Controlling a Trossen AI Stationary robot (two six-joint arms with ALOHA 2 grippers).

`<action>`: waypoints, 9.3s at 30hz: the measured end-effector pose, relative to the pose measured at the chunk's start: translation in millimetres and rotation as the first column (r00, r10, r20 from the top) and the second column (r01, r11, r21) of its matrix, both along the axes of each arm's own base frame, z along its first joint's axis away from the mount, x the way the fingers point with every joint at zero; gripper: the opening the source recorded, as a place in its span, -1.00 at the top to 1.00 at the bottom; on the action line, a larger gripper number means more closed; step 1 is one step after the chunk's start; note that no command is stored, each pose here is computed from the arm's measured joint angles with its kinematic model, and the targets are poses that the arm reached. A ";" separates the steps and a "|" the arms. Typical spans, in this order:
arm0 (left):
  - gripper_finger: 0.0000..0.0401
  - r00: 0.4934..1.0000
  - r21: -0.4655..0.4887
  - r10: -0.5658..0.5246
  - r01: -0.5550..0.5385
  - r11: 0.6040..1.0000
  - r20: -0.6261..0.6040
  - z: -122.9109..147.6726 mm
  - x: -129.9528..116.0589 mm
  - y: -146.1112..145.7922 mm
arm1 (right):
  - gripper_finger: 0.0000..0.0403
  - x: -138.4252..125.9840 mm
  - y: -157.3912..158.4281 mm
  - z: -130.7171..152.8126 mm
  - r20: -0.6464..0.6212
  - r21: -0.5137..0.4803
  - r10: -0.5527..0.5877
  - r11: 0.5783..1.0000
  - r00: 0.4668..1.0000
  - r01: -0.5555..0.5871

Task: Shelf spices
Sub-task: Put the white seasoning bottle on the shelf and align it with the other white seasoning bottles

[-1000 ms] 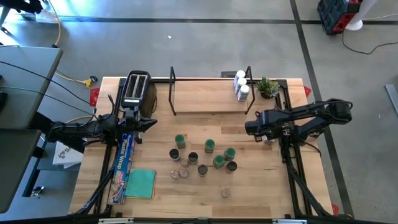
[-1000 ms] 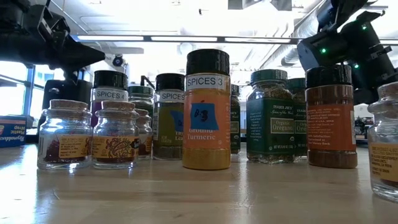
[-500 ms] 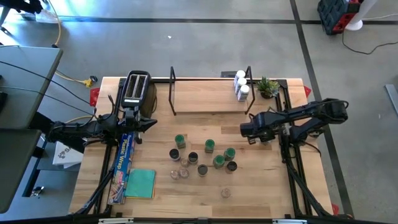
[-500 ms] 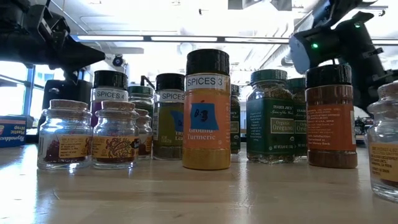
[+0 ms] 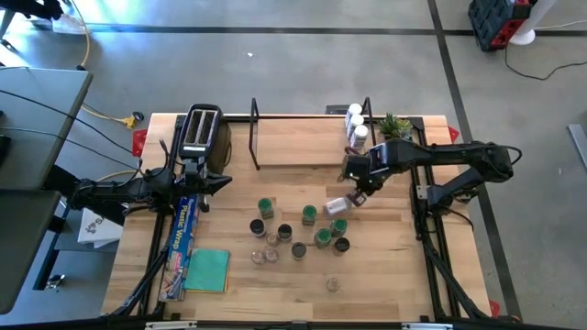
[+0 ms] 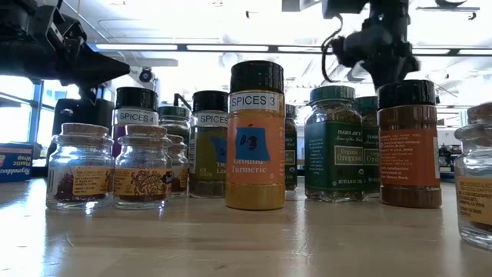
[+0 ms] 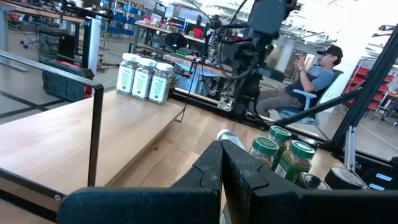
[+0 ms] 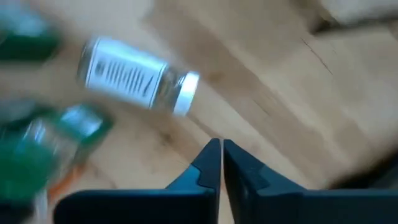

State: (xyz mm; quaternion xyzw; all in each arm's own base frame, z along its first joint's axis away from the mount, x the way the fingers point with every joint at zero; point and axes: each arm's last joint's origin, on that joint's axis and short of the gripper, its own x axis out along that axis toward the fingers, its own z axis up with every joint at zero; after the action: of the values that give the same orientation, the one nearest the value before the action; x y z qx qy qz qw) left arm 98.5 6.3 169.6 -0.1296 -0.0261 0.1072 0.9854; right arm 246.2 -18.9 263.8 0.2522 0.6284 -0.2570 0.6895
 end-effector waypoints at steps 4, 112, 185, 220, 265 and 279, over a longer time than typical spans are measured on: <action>1.00 0.999 0.001 -0.046 0.046 0.999 0.001 0.1 0.2 -1.3 | 0.63 2.1 0.8 -5.3 0.037 0.045 0.305 0.951 0.952 -0.306; 1.00 0.957 0.005 -0.291 0.291 0.957 -0.009 -0.9 0.6 -8.5 | -0.39 36.4 -34.0 -125.8 0.044 -0.320 0.996 -0.065 -0.083 -0.945; 1.00 0.956 -0.002 -0.291 0.291 0.957 -0.030 -3.0 0.6 -8.5 | -0.52 -23.8 99.4 -7.3 -0.247 0.239 0.195 0.962 0.949 -0.136; 1.00 0.956 -0.002 -0.291 0.291 0.957 -0.029 -2.9 0.7 -8.5 | -0.50 -117.0 127.2 -123.5 0.146 -0.215 0.310 0.937 0.939 -0.276; 1.00 0.956 -0.002 -0.291 0.291 0.957 -0.030 -3.0 0.7 -8.5 | -0.10 -26.6 59.8 -70.1 -0.492 0.616 -0.163 0.629 0.855 0.474; 1.00 0.956 -0.002 -0.291 0.291 0.957 -0.029 -2.9 0.7 -8.5 | -0.18 -22.1 39.8 -68.0 -0.438 0.598 -0.155 0.685 0.886 0.416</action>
State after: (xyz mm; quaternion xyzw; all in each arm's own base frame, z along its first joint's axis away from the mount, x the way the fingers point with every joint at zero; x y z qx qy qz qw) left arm 99.2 -2.2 166.7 -0.1291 0.0076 -0.0373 0.9909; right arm 224.1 20.9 195.8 0.5317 0.7426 -0.1573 0.3757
